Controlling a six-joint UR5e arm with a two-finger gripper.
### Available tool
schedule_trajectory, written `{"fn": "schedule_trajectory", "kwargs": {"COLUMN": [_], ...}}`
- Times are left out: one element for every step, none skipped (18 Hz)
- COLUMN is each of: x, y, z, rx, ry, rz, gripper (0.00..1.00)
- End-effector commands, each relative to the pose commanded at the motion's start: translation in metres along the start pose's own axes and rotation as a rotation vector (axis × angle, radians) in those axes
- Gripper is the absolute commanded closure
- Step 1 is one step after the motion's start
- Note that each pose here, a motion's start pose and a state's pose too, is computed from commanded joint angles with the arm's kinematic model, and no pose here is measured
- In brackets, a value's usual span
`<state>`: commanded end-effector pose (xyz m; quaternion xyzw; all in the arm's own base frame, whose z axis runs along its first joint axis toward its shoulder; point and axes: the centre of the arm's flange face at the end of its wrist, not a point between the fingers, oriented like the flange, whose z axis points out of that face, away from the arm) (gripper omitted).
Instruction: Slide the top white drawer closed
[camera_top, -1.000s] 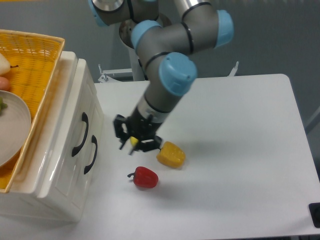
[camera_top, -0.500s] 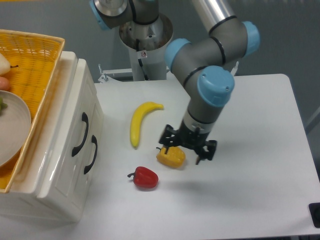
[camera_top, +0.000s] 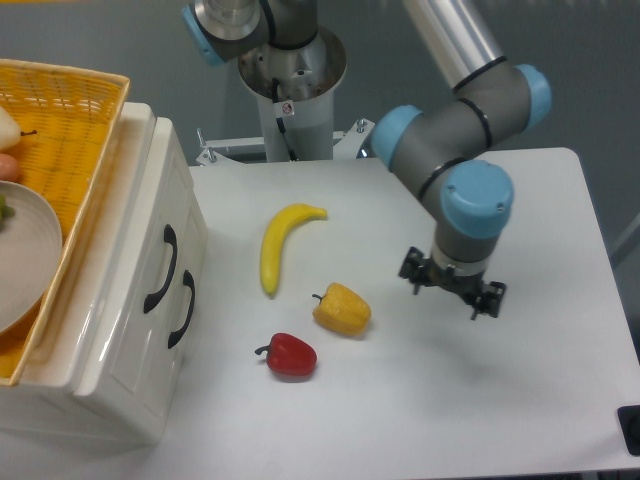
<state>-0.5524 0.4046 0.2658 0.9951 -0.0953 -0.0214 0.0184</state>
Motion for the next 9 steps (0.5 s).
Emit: {"fn": "schedule_trajectory", "kwargs": {"x": [-0.006, -0.013, -0.019, -0.024, -0.028, -0.029, -0.030, -0.031, -0.032], "y": [0.010, 0.019, 0.026, 0.031, 0.035, 0.036, 0.038, 0.040, 0.043], "z": [0.007, 0.013, 0.017, 0.020, 0.024, 0.026, 0.027, 0.027, 0.026], "rx": [-0.001, -0.001, -0.002, 0.000, 0.004, 0.004, 0.005, 0.005, 0.005], "ry": [0.010, 0.017, 0.019, 0.020, 0.025, 0.028, 0.030, 0.029, 0.028], "rz": [0.014, 0.027, 0.053, 0.084, 0.101, 0.107, 0.106, 0.103, 0.098], "gripper": [0.00, 0.00, 0.00, 0.00, 0.00, 0.00, 0.00, 0.00, 0.00]}}
